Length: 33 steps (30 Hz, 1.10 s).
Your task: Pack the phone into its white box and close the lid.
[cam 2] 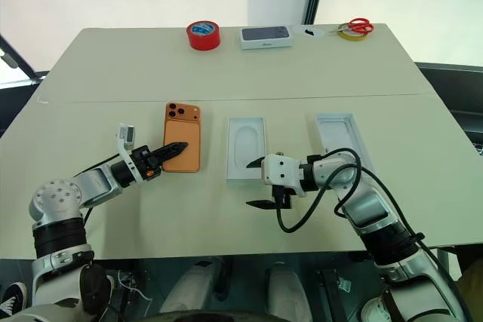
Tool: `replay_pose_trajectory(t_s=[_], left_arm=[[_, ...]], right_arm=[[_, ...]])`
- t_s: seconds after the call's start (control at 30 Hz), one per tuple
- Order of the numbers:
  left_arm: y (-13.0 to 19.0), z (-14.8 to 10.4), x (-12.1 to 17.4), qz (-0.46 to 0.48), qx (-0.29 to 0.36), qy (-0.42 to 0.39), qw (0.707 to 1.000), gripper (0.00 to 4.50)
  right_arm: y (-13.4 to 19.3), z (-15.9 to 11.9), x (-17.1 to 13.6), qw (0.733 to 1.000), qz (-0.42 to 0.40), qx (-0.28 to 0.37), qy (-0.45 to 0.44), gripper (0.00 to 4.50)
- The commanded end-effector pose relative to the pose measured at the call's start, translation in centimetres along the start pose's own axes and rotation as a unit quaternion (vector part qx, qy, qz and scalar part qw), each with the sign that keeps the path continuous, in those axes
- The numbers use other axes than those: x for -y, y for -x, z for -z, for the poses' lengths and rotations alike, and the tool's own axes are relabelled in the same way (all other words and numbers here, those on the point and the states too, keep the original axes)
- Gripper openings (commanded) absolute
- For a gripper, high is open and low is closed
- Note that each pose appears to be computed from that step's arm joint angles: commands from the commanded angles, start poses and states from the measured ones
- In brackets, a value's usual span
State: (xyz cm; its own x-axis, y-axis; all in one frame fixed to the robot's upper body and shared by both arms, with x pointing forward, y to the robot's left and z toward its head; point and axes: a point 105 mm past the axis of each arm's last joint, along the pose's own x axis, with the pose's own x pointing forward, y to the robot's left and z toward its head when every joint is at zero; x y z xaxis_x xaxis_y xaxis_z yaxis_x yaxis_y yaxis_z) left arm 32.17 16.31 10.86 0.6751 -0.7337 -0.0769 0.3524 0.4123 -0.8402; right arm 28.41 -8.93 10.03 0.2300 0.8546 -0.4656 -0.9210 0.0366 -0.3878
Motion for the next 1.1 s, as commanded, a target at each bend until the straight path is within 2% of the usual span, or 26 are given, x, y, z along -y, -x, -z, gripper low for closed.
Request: replay_pose_trajectory(t_s=[0.03, 0.07, 0.3, 0.4, 0.47, 0.6, 0.7, 0.77, 0.8, 1.1], left_arm=[[-0.2, -1.6, 1.6, 0.025, 0.020, -0.031, 0.999, 0.00], [-0.2, -1.6, 1.6, 0.026, 0.021, -0.030, 0.999, 0.00], [-0.3, -1.3, 1.6, 0.023, 0.017, -0.030, 0.999, 0.00], [-0.4, -1.2, 1.7, 0.020, 0.018, -0.035, 0.999, 0.00], [-0.8, -1.4, 2.2, 0.022, 0.019, -0.044, 0.999, 0.00], [-1.5, -1.8, 4.4, 0.049, 0.025, -0.059, 0.997, 0.00], [-2.0, -2.1, 4.8, 0.051, 0.033, -0.056, 0.997, 0.00], [-2.6, -2.1, 4.9, 0.046, 0.039, -0.058, 0.996, 0.00], [-2.8, -2.1, 5.0, 0.047, 0.040, -0.057, 0.996, 0.00], [-3.5, -2.0, 5.3, 0.051, 0.042, -0.054, 0.996, 0.00]], right_arm=[[0.1, 0.3, 0.3, 1.000, 0.016, -0.006, 0.019, 3.01], [0.0, 0.3, 0.3, 1.000, 0.018, -0.006, 0.024, 2.55], [-0.2, 0.1, 0.7, 0.999, 0.023, -0.002, 0.025, 2.55], [-0.6, 0.5, 0.8, 0.999, 0.025, -0.014, 0.027, 1.61], [-0.8, 1.2, 1.1, 0.998, 0.035, -0.030, 0.034, 0.64], [-0.9, 0.3, 1.3, 0.999, 0.038, -0.006, 0.017, 0.64], [-1.5, -0.7, 1.4, 0.999, 0.033, 0.013, 0.018, 0.64], [-2.4, -0.9, 1.3, 0.999, 0.026, 0.015, 0.021, 0.07], [-2.8, -1.0, 1.3, 0.999, 0.024, 0.016, 0.026, 0.03], [-4.3, -2.5, 1.8, 0.999, 0.031, 0.029, 0.033, 0.03]])
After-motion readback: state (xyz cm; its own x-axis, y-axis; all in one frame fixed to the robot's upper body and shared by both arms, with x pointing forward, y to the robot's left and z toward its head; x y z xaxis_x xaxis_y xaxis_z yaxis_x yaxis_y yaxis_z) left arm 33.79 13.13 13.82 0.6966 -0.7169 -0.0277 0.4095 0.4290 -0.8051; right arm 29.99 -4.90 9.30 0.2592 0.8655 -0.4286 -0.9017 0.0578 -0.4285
